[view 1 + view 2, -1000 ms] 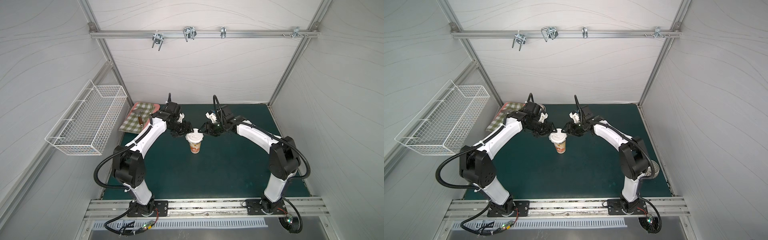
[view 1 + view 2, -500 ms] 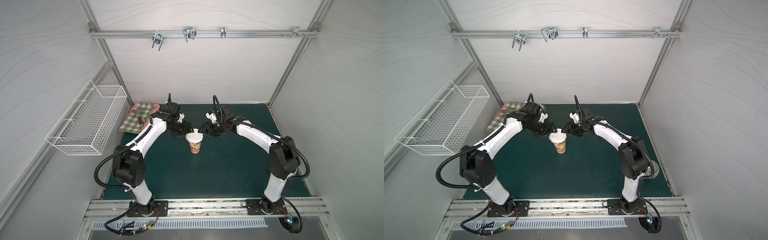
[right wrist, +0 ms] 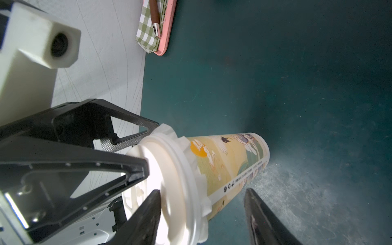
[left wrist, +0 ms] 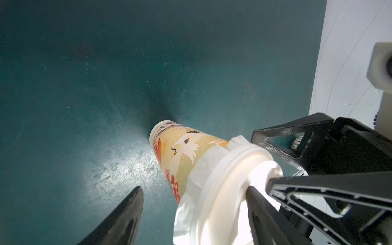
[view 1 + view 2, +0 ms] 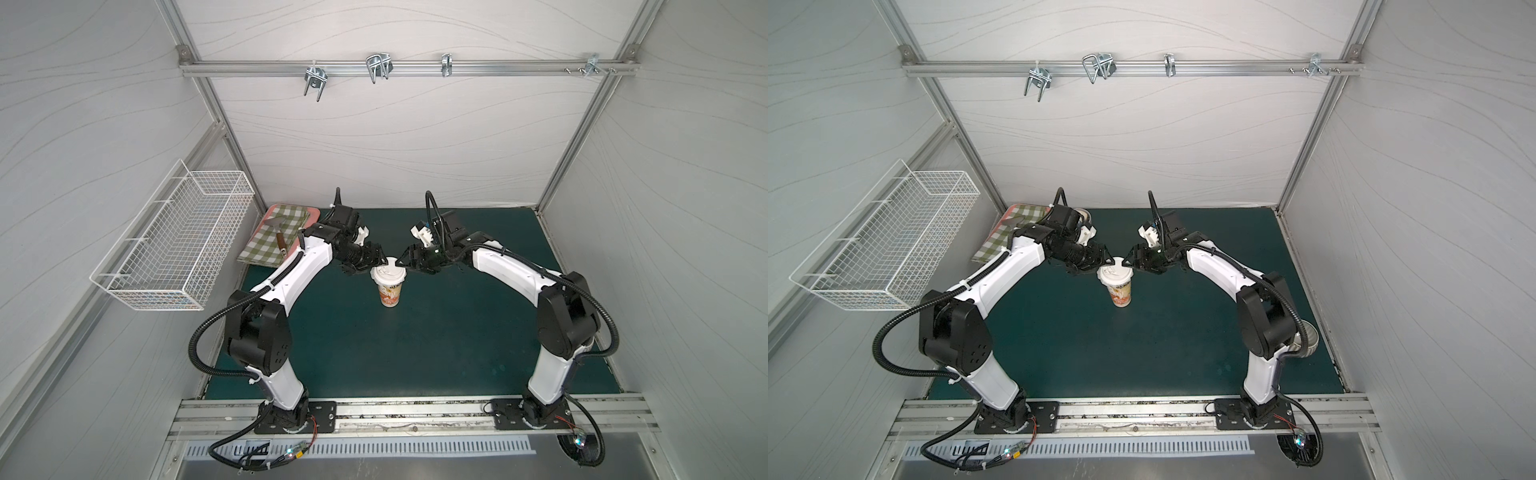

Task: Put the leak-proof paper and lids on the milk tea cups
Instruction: Secure the cup lid on the cup.

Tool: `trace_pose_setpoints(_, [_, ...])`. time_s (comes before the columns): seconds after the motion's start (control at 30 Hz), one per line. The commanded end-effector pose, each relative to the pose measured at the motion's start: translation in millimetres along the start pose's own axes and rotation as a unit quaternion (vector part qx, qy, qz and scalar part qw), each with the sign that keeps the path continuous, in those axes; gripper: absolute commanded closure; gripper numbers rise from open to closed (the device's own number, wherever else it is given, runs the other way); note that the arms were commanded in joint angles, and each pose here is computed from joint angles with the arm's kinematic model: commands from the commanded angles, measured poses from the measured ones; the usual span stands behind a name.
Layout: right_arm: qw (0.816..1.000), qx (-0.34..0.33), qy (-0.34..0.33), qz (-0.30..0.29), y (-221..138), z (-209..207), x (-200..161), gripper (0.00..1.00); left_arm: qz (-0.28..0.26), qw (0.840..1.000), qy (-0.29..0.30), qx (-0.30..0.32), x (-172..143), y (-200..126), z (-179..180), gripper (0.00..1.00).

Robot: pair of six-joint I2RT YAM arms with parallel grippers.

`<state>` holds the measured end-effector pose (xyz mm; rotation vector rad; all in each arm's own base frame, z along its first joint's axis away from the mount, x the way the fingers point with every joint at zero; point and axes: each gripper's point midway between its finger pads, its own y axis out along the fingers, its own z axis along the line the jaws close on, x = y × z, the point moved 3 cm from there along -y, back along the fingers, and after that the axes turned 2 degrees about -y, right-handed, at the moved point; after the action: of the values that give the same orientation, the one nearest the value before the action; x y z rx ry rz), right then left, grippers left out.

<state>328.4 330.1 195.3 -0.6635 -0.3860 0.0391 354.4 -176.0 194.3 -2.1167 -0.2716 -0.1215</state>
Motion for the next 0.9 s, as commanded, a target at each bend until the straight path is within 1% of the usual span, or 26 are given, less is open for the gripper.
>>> trace_pose_setpoints(0.0, [1.0,-0.008,0.005,0.03,10.4,-5.3,-10.7,0.37,0.011,1.0,-0.004,0.022,-5.1,6.5,12.5,0.23])
trace_pose_setpoints(0.07, [0.999,-0.012,0.009,0.036,13.1,-9.5,-13.5,0.44,0.008,1.0,-0.003,0.021,-4.3,3.6,11.3,0.23])
trace_pose_setpoints(0.1, [0.999,-0.013,0.011,0.038,13.9,-10.7,-14.2,0.45,0.007,1.0,-0.003,0.02,-4.3,2.4,10.1,0.23])
trace_pose_setpoints(0.4, [0.999,-0.027,0.016,0.042,15.9,-17.5,-16.9,0.45,-0.027,1.0,0.009,-0.005,2.1,-31.4,-12.1,0.2])
trace_pose_setpoints(0.53, [0.999,-0.028,0.015,0.041,15.5,-17.2,-16.5,0.45,-0.04,0.999,0.0,-0.021,2.4,-45.2,-15.6,0.21])
trace_pose_setpoints(0.6, [0.999,-0.028,0.015,0.041,15.4,-17.1,-16.5,0.45,-0.044,0.999,-0.003,-0.022,1.2,-47.2,-13.2,0.22])
trace_pose_setpoints(0.8, [0.999,-0.028,0.016,0.042,16.2,-17.8,-16.8,0.45,-0.035,0.999,-0.02,-0.034,-5.6,-42.6,-5.5,0.32])
trace_pose_setpoints(0.87, [0.999,-0.028,0.016,0.041,15.9,-17.6,-16.6,0.45,-0.034,0.998,-0.024,-0.042,-7.0,-41.6,-5.1,0.33])
